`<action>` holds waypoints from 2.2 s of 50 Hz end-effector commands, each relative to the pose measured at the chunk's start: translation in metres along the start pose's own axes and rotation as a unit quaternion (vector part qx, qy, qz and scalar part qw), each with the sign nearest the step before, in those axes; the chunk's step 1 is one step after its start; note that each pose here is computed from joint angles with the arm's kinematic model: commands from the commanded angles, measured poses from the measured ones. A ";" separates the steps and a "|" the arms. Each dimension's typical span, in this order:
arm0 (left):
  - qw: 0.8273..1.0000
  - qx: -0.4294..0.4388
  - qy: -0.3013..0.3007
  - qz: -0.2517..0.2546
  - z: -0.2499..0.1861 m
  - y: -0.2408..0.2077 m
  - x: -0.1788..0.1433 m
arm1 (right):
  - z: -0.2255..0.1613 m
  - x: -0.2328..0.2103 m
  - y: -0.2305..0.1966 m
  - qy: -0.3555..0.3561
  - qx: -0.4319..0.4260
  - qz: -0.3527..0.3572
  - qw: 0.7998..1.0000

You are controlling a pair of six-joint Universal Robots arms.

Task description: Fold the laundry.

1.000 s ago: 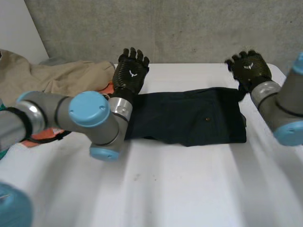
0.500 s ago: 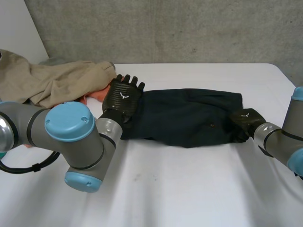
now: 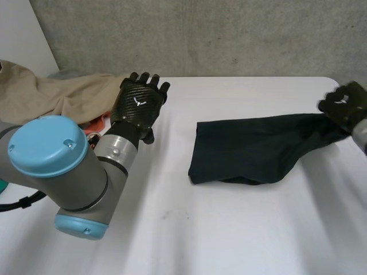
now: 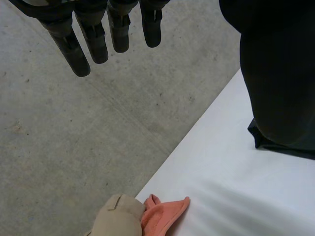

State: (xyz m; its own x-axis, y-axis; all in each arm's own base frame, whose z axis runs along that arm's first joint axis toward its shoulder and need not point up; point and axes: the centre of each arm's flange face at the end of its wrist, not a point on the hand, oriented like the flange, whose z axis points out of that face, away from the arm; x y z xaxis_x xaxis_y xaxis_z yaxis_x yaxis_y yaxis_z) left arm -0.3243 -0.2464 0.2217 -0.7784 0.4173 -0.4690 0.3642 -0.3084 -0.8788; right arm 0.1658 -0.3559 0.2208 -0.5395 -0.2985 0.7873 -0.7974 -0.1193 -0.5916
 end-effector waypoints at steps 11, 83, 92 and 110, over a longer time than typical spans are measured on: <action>1.000 0.000 -0.001 -0.018 -0.003 -0.001 -0.001 | -0.037 -0.165 -0.108 -0.208 0.363 -0.162 0.894; 0.981 -0.071 0.167 -0.071 0.029 -0.045 0.055 | 0.001 -0.051 -0.046 -0.083 -0.004 0.435 0.897; 0.972 -0.048 0.210 -0.097 -0.010 -0.050 0.049 | -0.047 -0.110 -0.004 -0.180 -0.100 0.482 0.852; 0.955 -0.043 0.266 -0.124 -0.033 -0.054 0.051 | -0.030 -0.145 0.000 -0.196 -0.059 0.469 0.859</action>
State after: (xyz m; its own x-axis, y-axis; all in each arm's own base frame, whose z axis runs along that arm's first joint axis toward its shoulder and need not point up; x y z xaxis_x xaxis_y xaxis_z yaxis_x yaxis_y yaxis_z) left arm -0.3680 -0.1795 0.2432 -0.4790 0.8536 -0.2049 0.2565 -0.0872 -0.9626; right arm 0.2247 -0.2789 0.1177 -0.8544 -0.4863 -0.1832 -0.0770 0.4671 -0.8808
